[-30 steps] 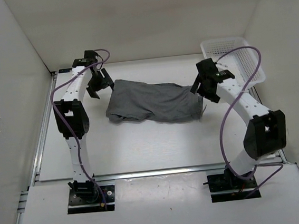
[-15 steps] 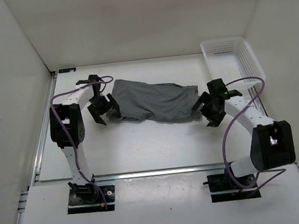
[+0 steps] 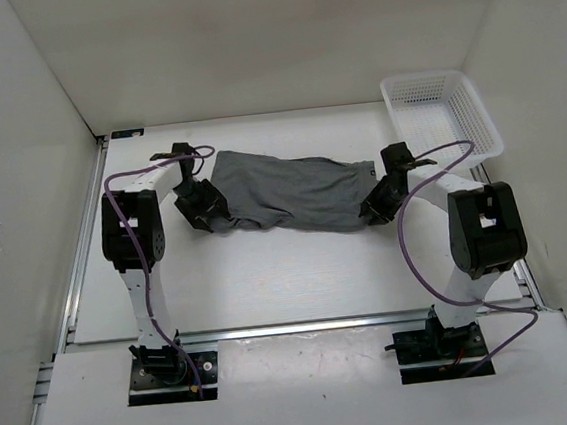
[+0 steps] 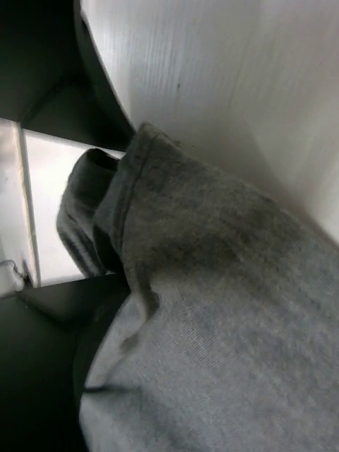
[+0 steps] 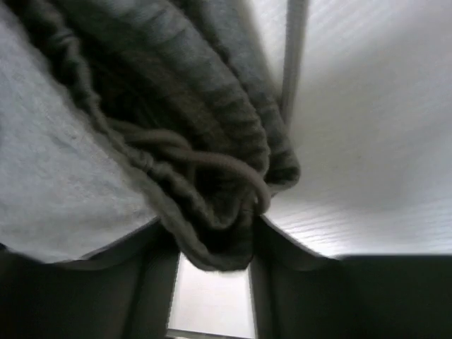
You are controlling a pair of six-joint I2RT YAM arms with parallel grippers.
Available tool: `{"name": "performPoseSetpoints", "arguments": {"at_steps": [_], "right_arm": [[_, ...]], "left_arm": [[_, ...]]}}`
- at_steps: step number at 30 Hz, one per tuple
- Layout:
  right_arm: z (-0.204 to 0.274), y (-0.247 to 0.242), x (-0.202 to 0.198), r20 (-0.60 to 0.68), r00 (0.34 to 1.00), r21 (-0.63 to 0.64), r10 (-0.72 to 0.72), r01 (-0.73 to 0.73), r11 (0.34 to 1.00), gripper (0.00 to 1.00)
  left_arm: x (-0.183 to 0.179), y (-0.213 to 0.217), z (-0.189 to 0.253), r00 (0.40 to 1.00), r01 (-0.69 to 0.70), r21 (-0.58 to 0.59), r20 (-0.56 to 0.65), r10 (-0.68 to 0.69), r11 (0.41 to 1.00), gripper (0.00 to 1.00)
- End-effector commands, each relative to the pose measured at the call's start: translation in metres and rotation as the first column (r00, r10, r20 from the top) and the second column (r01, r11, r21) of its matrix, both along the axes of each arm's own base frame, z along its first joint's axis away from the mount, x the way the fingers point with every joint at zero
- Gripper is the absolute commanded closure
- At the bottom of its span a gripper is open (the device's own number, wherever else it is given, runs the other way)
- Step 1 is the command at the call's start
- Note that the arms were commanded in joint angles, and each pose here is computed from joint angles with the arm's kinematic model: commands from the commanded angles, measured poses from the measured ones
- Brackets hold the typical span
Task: Fold and stack the shorts
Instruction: Fold the shorts
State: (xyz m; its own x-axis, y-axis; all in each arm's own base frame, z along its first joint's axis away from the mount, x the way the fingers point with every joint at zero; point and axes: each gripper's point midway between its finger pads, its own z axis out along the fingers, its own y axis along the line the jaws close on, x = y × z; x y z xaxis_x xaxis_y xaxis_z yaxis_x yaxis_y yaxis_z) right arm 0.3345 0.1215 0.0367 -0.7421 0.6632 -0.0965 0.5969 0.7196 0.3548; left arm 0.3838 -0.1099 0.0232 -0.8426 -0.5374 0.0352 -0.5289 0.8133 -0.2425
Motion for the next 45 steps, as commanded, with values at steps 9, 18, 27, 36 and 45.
{"name": "performPoseSetpoints", "arguments": {"at_steps": [9, 18, 27, 36, 45], "right_arm": [[0.035, -0.005, 0.040, 0.130, 0.992, -0.038, 0.006, -0.001, 0.999, 1.00], [0.166, 0.001, 0.126, 0.433, 0.901, -0.059, 0.041, -0.017, 0.998, 1.00], [0.121, 0.004, 0.040, 0.397, 0.901, -0.126, 0.178, -0.139, 0.982, 1.00], [0.062, -0.029, -0.029, 0.249, 0.965, -0.185, 0.082, -0.036, 0.982, 0.44], [0.069, -0.030, -0.037, 0.224, 0.967, -0.200, 0.119, -0.074, 0.977, 0.56]], "left_arm": [[0.043, 0.024, 0.035, 0.993, -0.035, 0.054, 0.110, 0.029, 0.998, 0.90], [0.101, 0.083, 0.195, 0.905, -0.082, 0.113, 0.424, 0.026, 0.990, 0.90], [-0.007, 0.097, 0.120, 0.970, -0.028, 0.191, 0.242, -0.019, 0.981, 0.56], [-0.041, 0.094, 0.100, 0.980, -0.038, 0.176, 0.198, 0.002, 0.984, 0.15], [-0.093, 0.048, 0.045, 0.999, 0.019, 0.015, 0.038, -0.019, 1.000, 0.00]]}}
